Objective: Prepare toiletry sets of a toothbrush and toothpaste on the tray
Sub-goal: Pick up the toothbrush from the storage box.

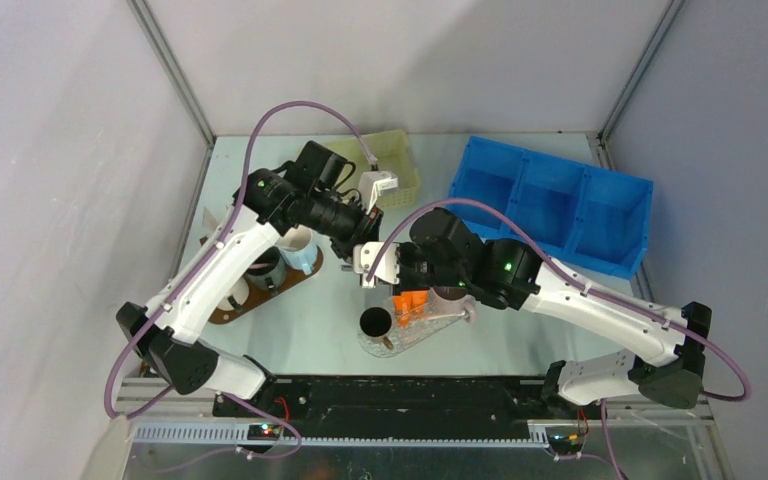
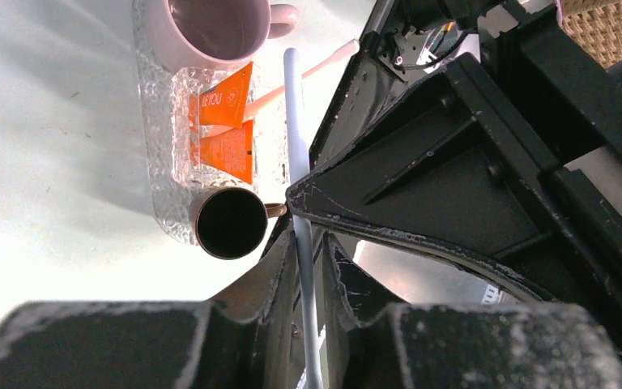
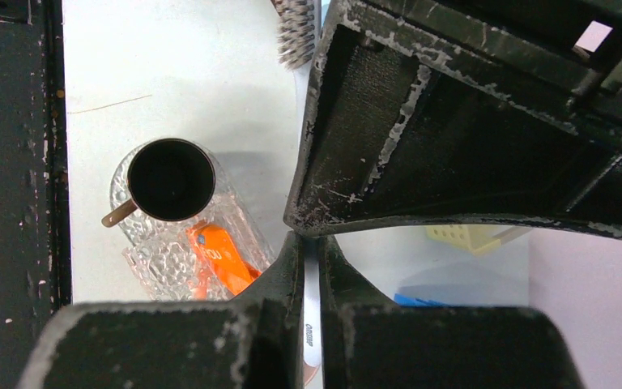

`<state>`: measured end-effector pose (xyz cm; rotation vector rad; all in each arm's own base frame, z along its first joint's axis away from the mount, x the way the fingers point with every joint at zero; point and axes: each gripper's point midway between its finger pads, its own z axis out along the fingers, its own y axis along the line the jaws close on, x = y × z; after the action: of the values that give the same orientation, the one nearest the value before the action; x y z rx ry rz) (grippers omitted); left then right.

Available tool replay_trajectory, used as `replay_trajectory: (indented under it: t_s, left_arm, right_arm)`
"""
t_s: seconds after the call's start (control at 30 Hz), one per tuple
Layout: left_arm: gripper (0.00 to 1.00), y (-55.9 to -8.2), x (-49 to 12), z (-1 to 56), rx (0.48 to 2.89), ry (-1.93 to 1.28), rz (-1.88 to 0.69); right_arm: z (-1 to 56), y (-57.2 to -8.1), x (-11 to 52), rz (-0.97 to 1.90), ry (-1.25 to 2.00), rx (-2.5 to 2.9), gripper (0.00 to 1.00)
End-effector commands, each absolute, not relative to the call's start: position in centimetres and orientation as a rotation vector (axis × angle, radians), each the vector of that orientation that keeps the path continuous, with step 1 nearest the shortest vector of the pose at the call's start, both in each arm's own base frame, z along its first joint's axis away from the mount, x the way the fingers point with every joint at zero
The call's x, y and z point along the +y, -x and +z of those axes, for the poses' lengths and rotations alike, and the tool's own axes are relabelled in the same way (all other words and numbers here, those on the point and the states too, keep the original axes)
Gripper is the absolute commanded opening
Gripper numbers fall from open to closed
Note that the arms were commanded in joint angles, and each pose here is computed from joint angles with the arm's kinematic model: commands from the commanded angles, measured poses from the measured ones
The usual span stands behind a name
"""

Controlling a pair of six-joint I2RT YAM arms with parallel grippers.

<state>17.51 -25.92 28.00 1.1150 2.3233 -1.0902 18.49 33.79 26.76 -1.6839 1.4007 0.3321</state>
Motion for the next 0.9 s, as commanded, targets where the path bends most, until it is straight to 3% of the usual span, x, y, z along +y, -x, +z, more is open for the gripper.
replay_trajectory:
  t_s: [0.0,0.17,0.4,0.57,0.87]
  left_arm:
    - [0.22,-16.06,-25.53,28.0,2.315,-1.172,-1.128]
    - [0.27,-15.7,-25.36,27.9,2.317,-1.18,-1.133]
    - [0.16,-15.86,-25.54,27.87,2.312,-1.17,-1.127]
    - [0.33,-16.03,-25.81,28.07,2.299,-1.161,-1.133]
    - [0.29,-16.12,-25.94,27.71,2.307,-1.164,-1.14]
  right_arm:
    - [27.27,-18.8,33.91,0.31,1.673,1.382,0.0]
    - [27.19,-18.74,33.81,0.307,1.678,1.384,0.0]
    - [27.11,-18.59,33.99,0.305,1.684,1.379,0.0]
    - [26.96,-18.51,34.06,0.294,1.692,1.377,0.0]
    - [26.95,-18.32,34.26,0.29,1.699,1.366,0.0]
